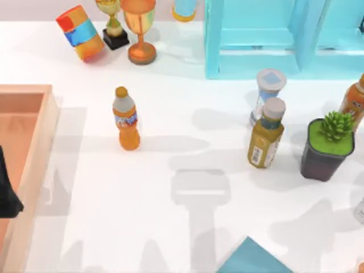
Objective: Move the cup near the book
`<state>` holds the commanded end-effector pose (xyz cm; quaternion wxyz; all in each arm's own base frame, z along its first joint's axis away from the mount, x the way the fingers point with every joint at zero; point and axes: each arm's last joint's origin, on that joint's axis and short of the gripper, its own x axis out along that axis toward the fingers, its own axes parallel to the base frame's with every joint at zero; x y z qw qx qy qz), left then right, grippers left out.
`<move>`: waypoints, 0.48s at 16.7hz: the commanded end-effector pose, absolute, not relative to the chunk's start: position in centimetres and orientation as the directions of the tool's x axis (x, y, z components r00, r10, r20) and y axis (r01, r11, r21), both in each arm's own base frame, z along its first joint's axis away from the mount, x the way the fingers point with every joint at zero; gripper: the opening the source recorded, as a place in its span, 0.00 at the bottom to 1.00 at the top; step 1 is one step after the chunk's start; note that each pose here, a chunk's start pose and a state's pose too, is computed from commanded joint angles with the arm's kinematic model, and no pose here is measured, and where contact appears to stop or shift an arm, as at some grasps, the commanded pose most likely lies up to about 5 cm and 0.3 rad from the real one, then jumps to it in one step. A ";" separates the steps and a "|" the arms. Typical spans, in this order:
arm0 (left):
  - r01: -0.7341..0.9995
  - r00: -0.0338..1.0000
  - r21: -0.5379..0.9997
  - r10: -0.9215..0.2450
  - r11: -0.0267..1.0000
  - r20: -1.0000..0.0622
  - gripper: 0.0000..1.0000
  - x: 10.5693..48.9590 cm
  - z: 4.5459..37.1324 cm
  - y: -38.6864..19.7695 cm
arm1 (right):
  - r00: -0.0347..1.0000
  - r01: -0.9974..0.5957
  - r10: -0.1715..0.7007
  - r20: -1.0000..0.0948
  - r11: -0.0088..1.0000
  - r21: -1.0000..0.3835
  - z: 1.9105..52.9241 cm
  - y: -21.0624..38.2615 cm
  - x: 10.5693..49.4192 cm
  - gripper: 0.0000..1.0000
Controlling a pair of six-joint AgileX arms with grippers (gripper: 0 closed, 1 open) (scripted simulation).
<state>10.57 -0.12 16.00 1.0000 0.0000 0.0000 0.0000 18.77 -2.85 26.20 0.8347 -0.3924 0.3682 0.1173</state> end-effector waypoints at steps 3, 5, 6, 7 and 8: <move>0.000 1.000 0.000 0.000 1.000 0.000 1.00 10.6 16.0 -0.1 | 0.524 -0.710 -0.097 -0.846 0.498 -0.497 27.2 -4.8 23.1 1.00; 0.000 1.000 0.000 0.000 1.000 0.000 1.00 10.6 16.0 -0.1 | 0.400 -0.830 -0.088 -0.912 0.386 -0.402 27.2 -6.4 25.9 1.00; 0.000 1.000 0.000 0.000 1.000 0.000 1.00 10.6 16.0 -0.1 | 0.340 -0.877 -0.081 -0.937 0.332 -0.347 26.9 -7.3 27.2 1.00; 0.000 1.000 0.000 0.000 1.000 0.000 1.00 10.6 16.0 -0.1 | 0.282 -0.915 -0.072 -0.957 0.279 -0.290 26.6 -8.2 28.4 1.00; 0.000 1.000 0.000 0.000 1.000 0.000 1.00 10.6 16.0 -0.1 | 0.227 -0.945 -0.061 -0.972 0.229 -0.235 26.2 -9.0 29.6 1.00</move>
